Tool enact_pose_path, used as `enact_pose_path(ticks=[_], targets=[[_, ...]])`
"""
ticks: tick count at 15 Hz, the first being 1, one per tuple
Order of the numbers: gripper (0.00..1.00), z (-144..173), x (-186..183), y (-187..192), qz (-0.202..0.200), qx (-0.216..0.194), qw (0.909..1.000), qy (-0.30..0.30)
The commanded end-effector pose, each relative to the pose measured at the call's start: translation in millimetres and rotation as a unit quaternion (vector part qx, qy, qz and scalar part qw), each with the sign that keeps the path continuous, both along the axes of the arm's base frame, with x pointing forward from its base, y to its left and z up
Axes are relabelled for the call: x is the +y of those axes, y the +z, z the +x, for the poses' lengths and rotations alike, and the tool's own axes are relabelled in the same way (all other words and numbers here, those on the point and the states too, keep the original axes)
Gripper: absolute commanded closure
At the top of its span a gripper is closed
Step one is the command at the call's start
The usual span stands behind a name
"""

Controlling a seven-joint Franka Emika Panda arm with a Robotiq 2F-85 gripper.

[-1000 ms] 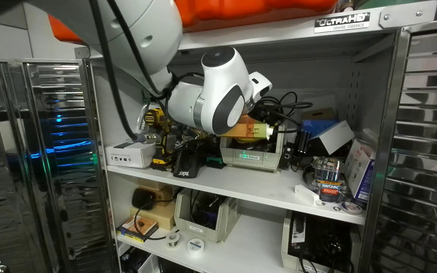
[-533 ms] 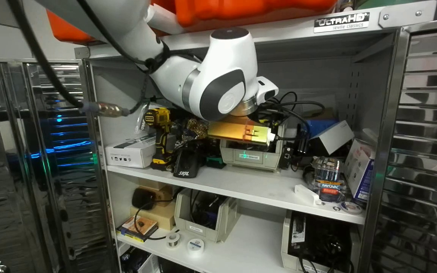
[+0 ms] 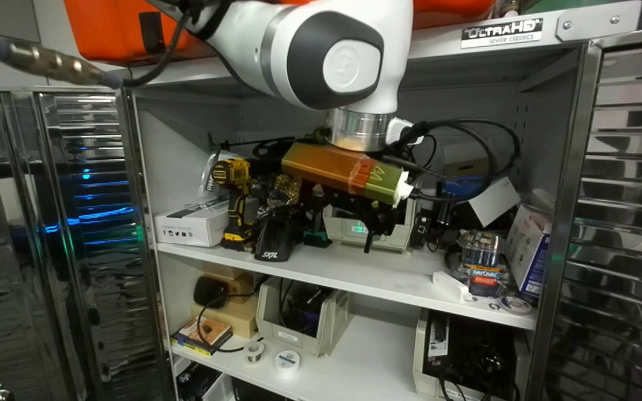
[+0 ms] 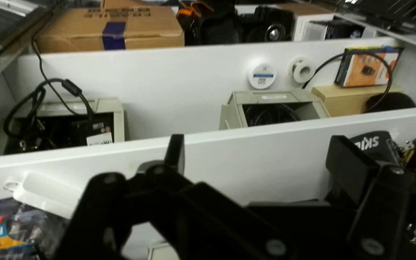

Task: Pick up the yellow cable and put it in the storage object

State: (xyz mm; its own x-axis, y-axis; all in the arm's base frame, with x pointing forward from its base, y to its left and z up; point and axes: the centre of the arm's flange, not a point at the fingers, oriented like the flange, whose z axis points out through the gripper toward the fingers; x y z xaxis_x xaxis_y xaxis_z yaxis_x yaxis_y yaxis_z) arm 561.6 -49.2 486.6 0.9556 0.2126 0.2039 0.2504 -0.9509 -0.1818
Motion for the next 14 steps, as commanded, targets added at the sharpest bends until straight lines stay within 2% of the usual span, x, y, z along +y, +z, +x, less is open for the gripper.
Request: enact_pose_path(ticks=[1, 4, 7, 9, 11, 12, 14], targets=[[0.00, -32, -6, 22, -0.007, 0.072, 0.9973, 0.007], [0.00, -50, -10, 27, -0.011, 0.127, 0.9917, 0.017], [0.00, -61, -12, 29, -0.013, 0.156, 0.9873, 0.027], [0.00, -67, -14, 32, 0.001, 0.177, 0.9836, 0.035], [0.00, -73, -22, 38, 0.005, 0.250, 0.9659, 0.067], [0.00, -75, -15, 18, 0.006, 0.213, 0.9760, 0.045], [0.00, -82, -19, 23, 0.010, 0.239, 0.9694, 0.054]])
